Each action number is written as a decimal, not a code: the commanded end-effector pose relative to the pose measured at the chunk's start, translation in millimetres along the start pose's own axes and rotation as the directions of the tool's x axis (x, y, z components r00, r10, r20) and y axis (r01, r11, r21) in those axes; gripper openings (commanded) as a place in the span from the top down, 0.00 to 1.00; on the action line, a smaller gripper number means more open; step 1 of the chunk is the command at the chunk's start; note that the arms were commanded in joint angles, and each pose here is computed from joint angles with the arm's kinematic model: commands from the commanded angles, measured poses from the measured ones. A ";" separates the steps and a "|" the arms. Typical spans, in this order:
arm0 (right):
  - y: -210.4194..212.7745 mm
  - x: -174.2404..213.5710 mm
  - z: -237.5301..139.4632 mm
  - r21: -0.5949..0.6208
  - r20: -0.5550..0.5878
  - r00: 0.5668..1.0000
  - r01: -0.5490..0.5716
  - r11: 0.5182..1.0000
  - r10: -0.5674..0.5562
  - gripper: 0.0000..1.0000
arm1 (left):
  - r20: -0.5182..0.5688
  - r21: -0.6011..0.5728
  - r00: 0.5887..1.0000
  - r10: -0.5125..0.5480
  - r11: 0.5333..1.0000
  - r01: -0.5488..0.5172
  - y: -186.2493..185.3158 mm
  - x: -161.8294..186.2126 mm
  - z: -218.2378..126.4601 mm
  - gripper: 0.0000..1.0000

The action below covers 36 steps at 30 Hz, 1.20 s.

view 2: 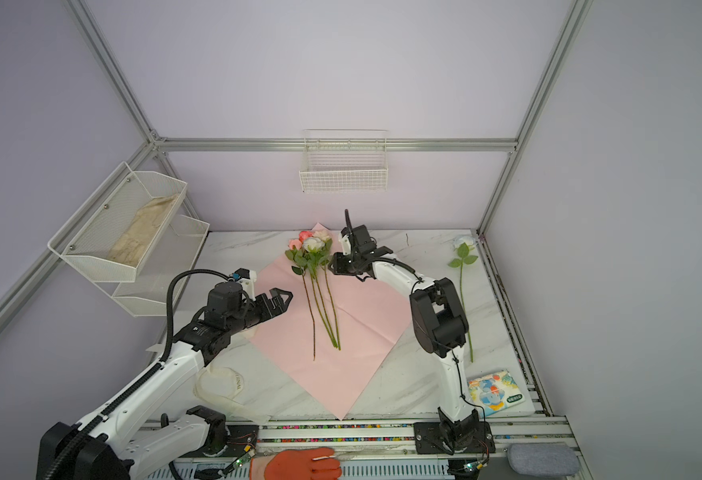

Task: Tie the bouquet of fake flowers
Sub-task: 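Lower the white rose onto the pink sheet and open right gripper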

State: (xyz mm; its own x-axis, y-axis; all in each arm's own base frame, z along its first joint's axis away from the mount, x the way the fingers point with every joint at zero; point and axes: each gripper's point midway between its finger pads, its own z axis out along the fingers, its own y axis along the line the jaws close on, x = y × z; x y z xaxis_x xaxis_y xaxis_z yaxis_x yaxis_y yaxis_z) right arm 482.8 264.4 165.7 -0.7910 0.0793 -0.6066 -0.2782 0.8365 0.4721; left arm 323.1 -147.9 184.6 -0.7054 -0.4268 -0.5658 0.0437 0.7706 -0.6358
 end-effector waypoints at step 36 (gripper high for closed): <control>-397.8 28.2 -115.8 0.692 0.061 0.963 -0.230 0.685 0.261 0.60 | -0.302 0.369 0.904 0.303 0.911 -0.182 -197.1 87.7 152.5 0.00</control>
State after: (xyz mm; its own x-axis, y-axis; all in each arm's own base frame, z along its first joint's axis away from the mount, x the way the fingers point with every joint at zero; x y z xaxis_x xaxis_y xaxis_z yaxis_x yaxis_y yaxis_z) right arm 506.4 -124.4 36.5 -0.7824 0.3444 -0.5189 0.3924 0.9196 0.0187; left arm 346.9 -388.6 136.3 -0.8801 0.0013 -0.4747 0.3553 0.6652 -0.6568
